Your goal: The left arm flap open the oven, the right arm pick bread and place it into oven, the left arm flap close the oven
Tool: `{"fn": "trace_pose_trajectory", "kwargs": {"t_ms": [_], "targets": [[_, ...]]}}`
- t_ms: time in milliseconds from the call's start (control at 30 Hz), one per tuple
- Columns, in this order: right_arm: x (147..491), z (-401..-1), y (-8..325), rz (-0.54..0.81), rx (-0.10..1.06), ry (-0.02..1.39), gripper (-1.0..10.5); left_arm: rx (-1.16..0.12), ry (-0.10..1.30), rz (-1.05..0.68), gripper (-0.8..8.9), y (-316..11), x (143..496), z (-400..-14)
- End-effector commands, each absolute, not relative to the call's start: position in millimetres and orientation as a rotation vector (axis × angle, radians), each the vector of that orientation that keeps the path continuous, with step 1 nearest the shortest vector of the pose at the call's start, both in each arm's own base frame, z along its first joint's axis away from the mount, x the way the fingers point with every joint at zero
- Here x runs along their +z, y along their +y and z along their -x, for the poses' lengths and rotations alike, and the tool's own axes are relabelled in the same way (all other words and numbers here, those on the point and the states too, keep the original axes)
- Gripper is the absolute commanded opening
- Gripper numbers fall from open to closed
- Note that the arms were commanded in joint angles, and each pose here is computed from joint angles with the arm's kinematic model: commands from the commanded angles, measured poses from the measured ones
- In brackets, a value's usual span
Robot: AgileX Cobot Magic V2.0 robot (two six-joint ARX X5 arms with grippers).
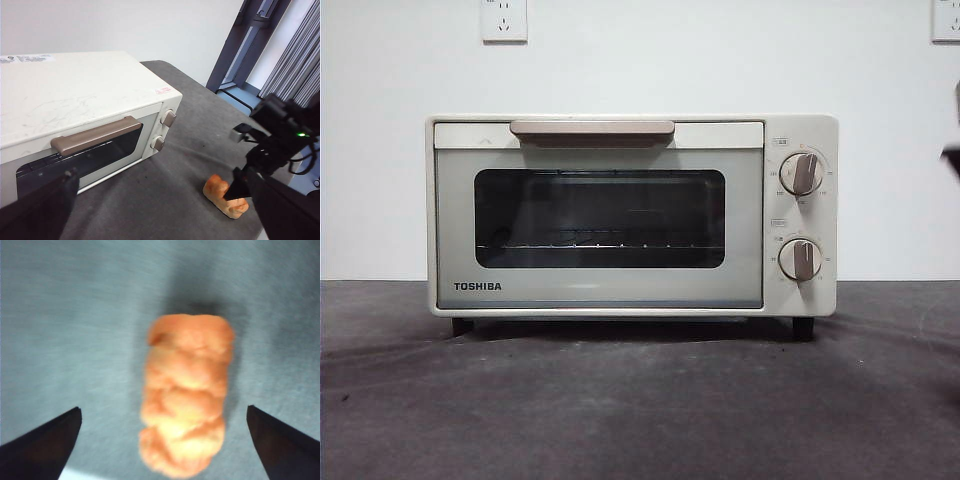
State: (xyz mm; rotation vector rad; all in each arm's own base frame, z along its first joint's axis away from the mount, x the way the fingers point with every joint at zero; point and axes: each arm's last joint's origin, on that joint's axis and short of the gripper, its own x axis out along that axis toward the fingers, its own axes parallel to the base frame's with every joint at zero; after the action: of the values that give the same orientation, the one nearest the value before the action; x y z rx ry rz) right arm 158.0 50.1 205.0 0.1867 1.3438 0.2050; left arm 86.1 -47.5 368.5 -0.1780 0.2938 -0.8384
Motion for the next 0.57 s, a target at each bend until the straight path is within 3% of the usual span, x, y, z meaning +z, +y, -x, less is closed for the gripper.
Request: {"fn": "trace_pose_trajectory", "kwargs": {"t_ms": [33,267,567], "targets": [[196.6,-168.3,54.8,-0.186,0.189,1.369,5.3,-0.846,0.272,0.178,5.62,-47.6,374.1,-85.1],[176.7,-183.2,60.4,-0.165,0.175,1.438,5.1,-0.847,0.272,0.178,5.62,-47.6,374.1,-85.1],[167.4,-187.4,61.6,-0.147,0.174,1.480,1.9,-0.846,0.272,0.178,5.60,-47.6,374.1,-85.1]]}}
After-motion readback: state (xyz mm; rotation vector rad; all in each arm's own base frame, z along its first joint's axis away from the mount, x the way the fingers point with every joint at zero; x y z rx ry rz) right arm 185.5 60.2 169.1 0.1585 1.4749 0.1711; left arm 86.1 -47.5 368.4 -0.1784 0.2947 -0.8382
